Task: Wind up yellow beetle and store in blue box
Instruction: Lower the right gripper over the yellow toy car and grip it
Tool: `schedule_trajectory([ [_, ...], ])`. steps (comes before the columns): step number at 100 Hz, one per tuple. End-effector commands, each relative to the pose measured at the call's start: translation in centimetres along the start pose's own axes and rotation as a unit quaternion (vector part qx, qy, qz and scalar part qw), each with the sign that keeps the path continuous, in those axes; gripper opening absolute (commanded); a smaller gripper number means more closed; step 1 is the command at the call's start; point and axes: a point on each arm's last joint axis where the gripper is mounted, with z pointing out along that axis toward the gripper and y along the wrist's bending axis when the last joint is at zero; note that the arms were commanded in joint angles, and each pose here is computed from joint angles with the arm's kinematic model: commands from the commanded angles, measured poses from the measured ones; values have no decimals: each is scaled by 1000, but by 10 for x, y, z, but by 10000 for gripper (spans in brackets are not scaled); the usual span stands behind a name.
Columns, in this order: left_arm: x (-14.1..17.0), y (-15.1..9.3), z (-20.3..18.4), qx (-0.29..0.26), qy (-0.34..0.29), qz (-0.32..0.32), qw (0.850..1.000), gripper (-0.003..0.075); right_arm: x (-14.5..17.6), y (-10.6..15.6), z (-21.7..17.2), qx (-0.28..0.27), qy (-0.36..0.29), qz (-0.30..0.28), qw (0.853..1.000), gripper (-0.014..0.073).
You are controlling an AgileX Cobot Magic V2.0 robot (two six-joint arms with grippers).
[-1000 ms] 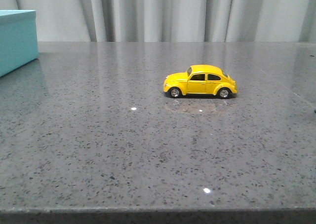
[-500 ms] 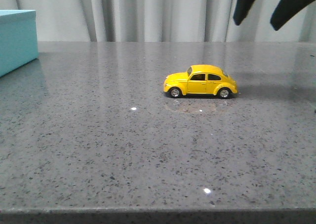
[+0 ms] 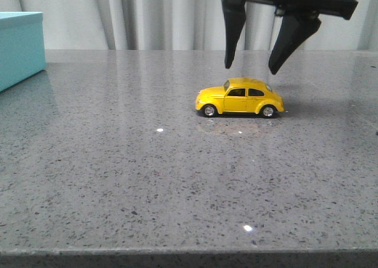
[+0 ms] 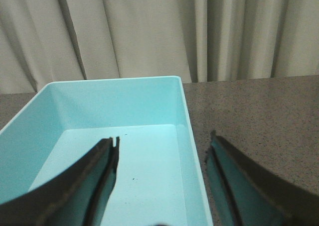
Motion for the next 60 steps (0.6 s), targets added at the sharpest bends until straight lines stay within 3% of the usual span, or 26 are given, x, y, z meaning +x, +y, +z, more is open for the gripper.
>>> schedule_trajectory([
  [1, -20, -2, -1, 9, -56, -7, 998, 386, -7, 3, -19, -17, -37, 6, 999, 435],
  [60, -20, -6, -1, 24, -56, -4, 998, 386, -6, 4, 6, 9, -5, 12, 1000, 435],
])
